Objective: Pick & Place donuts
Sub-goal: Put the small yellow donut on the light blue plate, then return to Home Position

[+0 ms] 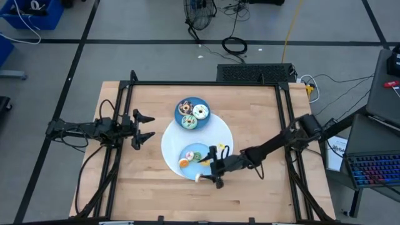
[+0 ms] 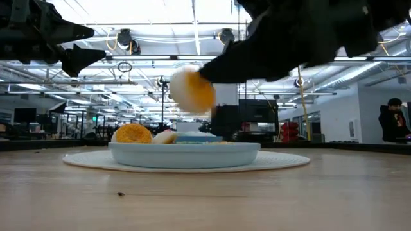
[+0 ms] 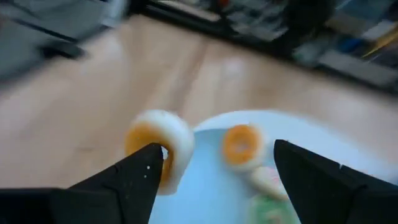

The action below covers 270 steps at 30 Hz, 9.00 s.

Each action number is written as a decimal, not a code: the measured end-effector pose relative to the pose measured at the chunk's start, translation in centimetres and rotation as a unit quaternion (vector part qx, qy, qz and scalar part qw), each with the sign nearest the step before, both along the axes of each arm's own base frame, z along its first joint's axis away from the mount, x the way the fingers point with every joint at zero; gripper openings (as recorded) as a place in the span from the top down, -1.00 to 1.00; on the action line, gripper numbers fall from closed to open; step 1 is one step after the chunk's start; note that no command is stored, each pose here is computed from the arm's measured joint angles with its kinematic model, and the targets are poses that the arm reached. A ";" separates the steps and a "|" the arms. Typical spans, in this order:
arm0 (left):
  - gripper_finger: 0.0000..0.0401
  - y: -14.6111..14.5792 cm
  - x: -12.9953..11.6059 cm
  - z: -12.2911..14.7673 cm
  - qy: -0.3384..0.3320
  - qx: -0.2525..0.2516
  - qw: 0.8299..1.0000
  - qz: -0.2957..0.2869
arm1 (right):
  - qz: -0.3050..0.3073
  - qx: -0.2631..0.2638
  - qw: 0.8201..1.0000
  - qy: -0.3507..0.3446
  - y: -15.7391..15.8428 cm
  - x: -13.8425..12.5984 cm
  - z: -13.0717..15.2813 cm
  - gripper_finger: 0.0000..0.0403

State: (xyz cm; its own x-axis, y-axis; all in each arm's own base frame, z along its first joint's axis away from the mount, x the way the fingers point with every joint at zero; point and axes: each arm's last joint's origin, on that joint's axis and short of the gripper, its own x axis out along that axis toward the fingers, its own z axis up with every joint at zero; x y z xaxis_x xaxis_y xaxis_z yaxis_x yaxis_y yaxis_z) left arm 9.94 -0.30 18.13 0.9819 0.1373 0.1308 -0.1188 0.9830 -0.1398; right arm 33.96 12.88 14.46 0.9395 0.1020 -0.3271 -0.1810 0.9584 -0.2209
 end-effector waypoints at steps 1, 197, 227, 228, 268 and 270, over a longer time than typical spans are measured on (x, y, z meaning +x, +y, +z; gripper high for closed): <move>-0.72 0.0 0.0 0.0 0.000 0.000 1.000 0.000 | 0.002 0.034 0.999 0.022 -0.4 -0.1 0.3 -0.43; -0.72 0.0 0.0 0.0 0.000 0.000 1.000 0.000 | -0.139 0.155 0.966 -0.154 -11.4 -23.8 2.4 0.21; -0.72 0.0 0.0 0.0 0.000 0.000 1.000 0.000 | -0.140 0.154 0.966 -0.154 -11.4 -23.8 2.4 0.21; -0.72 0.0 0.0 0.0 0.000 0.000 1.000 0.000 | -0.139 0.155 0.966 -0.154 -11.4 -23.8 2.4 0.21; -0.72 0.0 0.0 0.0 0.000 0.000 1.000 0.000 | -0.139 0.154 0.966 -0.154 -11.4 -23.8 2.4 0.21; -0.72 0.0 0.0 0.0 0.000 0.000 1.000 0.000 | -0.139 0.154 0.966 -0.154 -11.4 -23.8 2.4 0.21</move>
